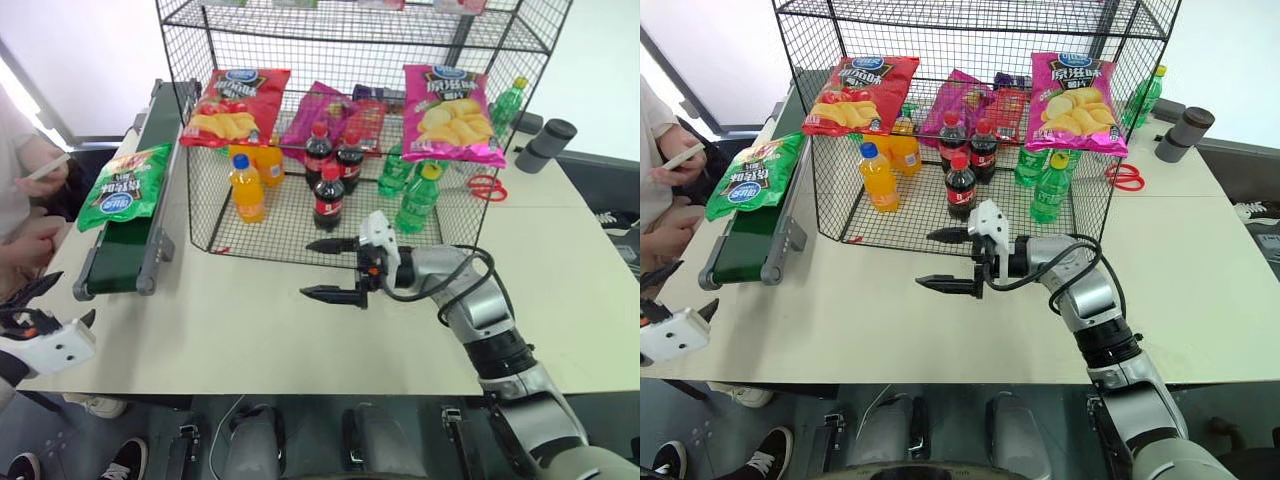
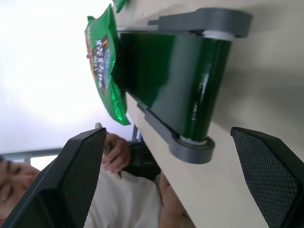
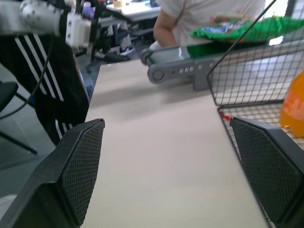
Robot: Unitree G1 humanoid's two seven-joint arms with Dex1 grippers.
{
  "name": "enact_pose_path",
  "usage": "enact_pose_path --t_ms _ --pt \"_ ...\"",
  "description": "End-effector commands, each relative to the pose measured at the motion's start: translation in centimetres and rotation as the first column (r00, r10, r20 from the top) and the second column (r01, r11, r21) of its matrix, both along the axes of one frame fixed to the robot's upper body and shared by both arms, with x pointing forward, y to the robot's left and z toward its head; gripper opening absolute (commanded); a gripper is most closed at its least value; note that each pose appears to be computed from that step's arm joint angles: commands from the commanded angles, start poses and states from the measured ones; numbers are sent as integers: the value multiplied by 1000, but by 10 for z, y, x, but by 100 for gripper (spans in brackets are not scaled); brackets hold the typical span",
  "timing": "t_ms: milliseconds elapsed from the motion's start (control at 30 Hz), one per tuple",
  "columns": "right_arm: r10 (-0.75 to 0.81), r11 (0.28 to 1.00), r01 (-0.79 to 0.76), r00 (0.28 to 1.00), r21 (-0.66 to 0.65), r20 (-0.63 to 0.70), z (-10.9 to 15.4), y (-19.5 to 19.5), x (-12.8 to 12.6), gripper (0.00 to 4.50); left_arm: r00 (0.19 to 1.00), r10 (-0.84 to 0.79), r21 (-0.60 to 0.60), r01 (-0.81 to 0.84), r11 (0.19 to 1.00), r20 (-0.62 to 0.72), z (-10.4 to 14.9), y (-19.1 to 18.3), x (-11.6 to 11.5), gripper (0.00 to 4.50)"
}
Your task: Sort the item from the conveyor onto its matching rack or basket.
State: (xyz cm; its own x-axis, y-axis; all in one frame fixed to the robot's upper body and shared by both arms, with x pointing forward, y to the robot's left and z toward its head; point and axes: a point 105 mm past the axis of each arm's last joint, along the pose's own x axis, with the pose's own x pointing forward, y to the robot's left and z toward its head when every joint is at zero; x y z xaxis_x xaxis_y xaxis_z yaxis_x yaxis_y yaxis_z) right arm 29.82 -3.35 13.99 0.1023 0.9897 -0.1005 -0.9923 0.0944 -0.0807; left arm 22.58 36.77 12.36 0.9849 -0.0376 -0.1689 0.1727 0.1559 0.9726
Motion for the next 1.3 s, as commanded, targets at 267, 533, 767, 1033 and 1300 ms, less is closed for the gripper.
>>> enact_pose_path --t_ms 267,533,767,1033,1300 --pt "-42 999 41 997 15 58 12 3 4 440 999 18 4 -18 1000 37 7 5 11 450" --pt "-35 999 34 997 20 64 15 6 1 440 999 11 -3 -11 1000 41 5 3 16 450" --pt "-15 999 14 999 34 41 17 6 -4 440 999 2 12 -3 1000 38 6 2 19 450" --pt "-36 997 32 997 64 69 20 7 -4 440 999 1 13 -1 1000 46 5 1 24 450" --pt "-45 997 41 997 64 68 20 4 -6 440 999 -18 10 18 1000 50 6 -2 32 450"
